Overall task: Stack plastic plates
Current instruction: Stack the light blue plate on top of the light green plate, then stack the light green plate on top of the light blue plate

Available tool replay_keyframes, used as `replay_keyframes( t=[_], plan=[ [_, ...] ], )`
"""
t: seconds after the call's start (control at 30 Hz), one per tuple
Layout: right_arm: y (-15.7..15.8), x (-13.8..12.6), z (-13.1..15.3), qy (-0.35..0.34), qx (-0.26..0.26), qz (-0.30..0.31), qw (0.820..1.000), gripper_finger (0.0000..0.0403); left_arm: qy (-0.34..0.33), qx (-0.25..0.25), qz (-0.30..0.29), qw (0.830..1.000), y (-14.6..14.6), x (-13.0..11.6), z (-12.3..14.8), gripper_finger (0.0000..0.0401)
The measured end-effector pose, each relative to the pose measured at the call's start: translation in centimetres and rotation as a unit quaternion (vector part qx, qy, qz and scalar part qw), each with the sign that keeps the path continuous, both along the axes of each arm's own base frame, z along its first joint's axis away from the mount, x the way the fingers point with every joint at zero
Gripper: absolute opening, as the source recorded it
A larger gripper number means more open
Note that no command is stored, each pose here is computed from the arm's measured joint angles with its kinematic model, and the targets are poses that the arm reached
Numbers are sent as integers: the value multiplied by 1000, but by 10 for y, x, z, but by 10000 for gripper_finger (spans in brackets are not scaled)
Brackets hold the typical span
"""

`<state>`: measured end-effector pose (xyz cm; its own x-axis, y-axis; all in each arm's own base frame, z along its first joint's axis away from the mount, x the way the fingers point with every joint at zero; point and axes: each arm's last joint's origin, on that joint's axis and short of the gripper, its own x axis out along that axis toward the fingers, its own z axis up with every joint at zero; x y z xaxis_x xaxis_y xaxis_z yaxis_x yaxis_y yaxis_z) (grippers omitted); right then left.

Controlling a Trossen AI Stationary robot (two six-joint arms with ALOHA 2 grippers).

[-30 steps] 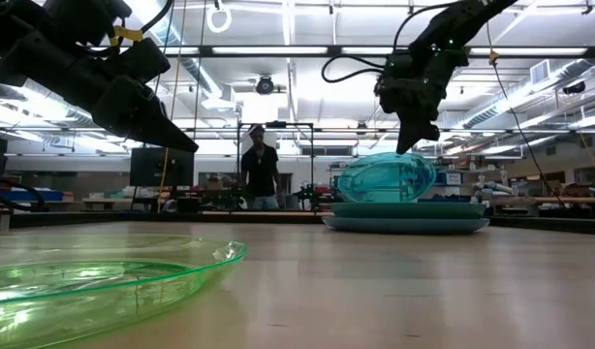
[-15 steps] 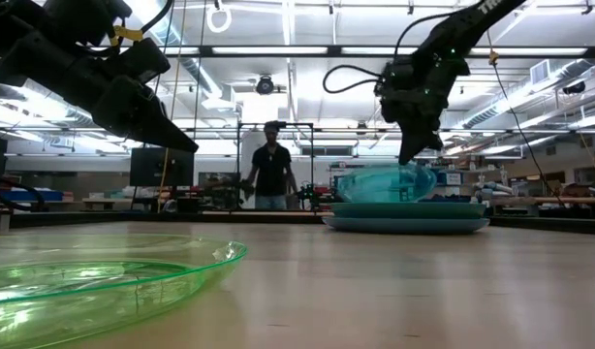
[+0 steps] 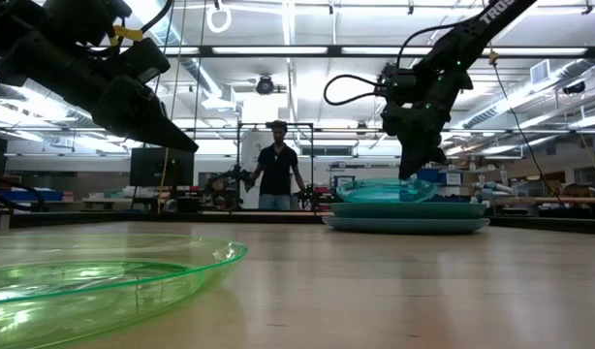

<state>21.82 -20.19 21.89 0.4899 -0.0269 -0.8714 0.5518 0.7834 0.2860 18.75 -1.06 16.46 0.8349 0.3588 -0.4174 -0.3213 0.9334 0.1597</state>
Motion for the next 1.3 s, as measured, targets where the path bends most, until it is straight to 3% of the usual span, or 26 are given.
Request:
replay_keyframes(
  t=[0.23,0.5,0.73,1.17,1.23,1.3],
  plan=[
    [4,1,-6,26,-22,-6,999,60,0,0,0,1000,0,0,0,80],
    [15,9,-7,30,-9,1,999,81,0,0,0,1000,0,0,0,80],
    [51,35,-7,53,-47,54,996,81,1,2,-1,1000,0,0,0,80],
    [139,89,3,-46,-94,144,984,81,-1,-2,1,1000,0,0,0,80],
    [150,94,5,-63,-96,155,981,81,-2,-25,-13,1000,-1,0,-1,80],
    [161,97,6,-74,-93,164,979,81,-3,-79,-56,995,-5,1,-2,80]
  ],
)
